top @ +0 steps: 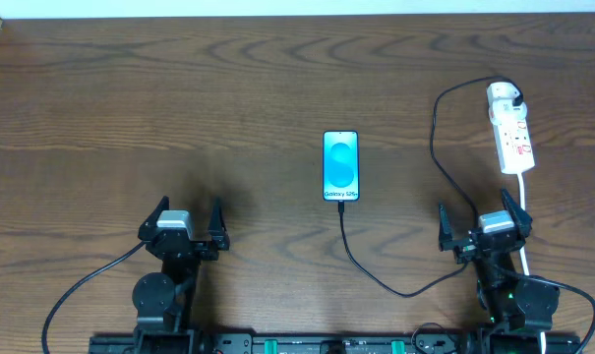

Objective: Plug charger to phone and switch on socket

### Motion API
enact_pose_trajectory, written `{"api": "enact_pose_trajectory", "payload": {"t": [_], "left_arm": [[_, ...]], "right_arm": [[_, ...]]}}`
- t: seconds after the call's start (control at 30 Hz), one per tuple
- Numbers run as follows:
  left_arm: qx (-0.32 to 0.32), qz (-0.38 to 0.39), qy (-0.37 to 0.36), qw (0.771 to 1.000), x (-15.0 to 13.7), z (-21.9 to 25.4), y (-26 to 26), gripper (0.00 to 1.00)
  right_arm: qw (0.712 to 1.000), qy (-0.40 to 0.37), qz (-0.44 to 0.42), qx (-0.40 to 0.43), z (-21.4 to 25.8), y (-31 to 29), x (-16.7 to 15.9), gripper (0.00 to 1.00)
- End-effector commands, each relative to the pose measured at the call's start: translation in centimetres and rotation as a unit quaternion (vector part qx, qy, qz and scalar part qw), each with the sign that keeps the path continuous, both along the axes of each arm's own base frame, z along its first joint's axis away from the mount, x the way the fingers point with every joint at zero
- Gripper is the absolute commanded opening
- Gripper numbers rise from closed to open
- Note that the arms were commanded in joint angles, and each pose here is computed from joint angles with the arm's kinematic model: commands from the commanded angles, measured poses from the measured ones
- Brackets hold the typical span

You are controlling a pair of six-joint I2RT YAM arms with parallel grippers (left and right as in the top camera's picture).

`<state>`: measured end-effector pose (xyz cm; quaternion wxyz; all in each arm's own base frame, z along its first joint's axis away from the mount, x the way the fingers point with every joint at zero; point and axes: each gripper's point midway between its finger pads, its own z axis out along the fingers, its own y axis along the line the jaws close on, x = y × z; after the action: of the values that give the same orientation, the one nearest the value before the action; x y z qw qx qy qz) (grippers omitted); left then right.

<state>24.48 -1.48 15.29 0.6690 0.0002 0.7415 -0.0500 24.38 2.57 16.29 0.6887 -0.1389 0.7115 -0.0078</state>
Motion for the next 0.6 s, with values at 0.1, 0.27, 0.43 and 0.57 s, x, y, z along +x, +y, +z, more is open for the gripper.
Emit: {"api": "enact_pose_trajectory", "payload": {"t": [0.1,0.27,0.43,0.57], "left_arm": [[0.017,-0.008,0.022,1.000,-0.14,-1.42,-0.18,0.91],[0.044,-0.013,0.020,0.999,-0.15,-1.43,-0.21,0.91],[0.049,-0.014,0.019,0.999,-0.15,-1.44,-0.25,0.91],[0.042,-0.013,0.019,0.999,-0.15,-1.41,-0.25,0.91]], "right_arm": [[1.000,0.001,-0.007,0.007,-0.08,-0.26,0.01,0.99],[1.000,0.001,-0.007,0.007,-0.08,-0.26,0.01,0.99],[1.000,0.001,-0.007,0.007,-0.08,-0.26,0.01,0.99],[1.000,0.001,-0.007,0.007,-0.08,-0.26,0.01,0.99]]}}
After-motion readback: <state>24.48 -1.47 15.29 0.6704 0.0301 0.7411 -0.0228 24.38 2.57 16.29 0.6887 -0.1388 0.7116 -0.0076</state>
